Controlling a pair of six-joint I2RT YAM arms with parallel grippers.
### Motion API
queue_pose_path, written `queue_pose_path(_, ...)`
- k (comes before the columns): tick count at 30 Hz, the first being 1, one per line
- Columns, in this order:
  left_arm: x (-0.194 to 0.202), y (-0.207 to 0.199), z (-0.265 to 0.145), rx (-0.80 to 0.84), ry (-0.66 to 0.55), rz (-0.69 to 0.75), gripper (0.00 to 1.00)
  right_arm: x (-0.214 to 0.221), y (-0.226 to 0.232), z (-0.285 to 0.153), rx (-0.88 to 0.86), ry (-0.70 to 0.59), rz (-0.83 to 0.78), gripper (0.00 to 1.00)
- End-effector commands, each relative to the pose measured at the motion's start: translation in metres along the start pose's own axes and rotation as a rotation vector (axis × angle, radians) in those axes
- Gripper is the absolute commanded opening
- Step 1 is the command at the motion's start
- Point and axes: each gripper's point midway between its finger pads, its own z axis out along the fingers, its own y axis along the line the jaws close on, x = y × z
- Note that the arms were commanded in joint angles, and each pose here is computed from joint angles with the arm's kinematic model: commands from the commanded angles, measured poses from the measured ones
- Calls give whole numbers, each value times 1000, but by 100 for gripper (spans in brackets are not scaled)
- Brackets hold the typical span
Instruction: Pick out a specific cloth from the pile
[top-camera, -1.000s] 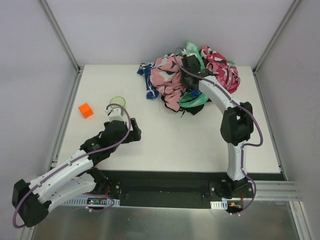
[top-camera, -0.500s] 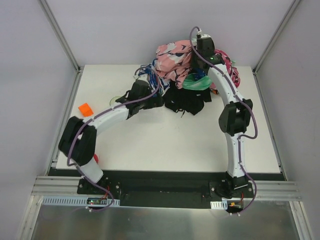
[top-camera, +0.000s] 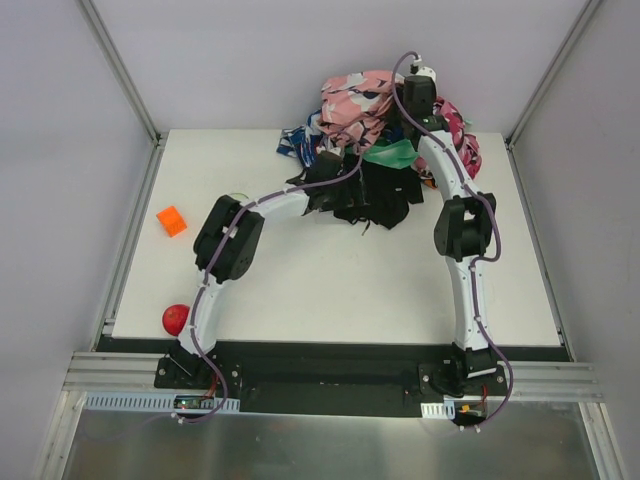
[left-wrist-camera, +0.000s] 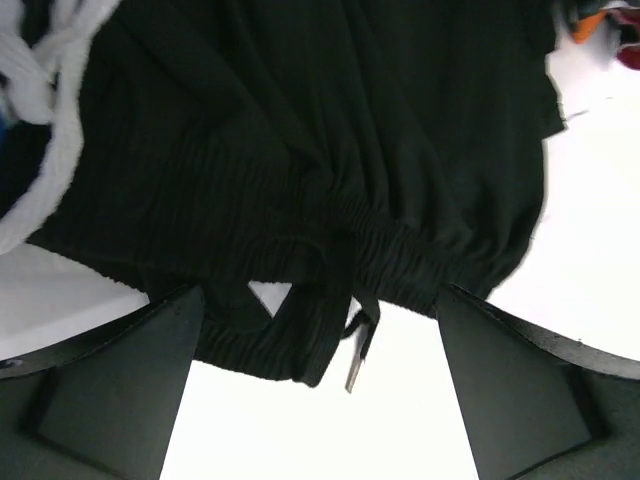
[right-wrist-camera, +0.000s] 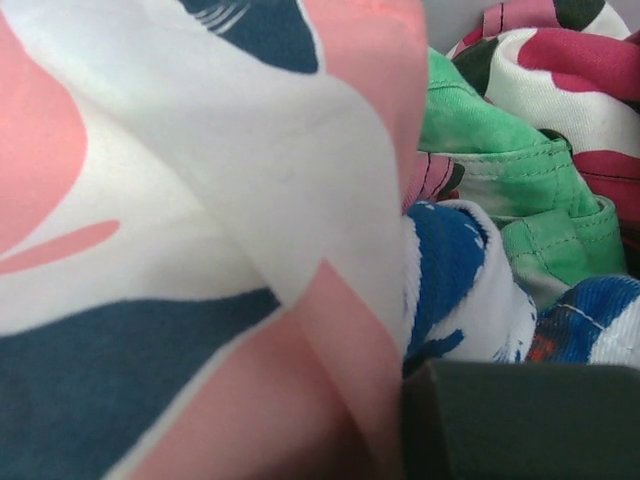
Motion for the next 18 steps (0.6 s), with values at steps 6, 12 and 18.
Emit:
queue_pose_path(6,-3,-2,54,-169,7,-107,98,-49,-39,16,19,-194,95,1)
queue_pose_path(12,-17,-10,67,-196,-57,-113,35,-44,-38,10,8,-172,97,1)
queue_pose_path(18,-48,-59,-9,-106,-101,79,0,-44,-61,4,88,-149,55,1)
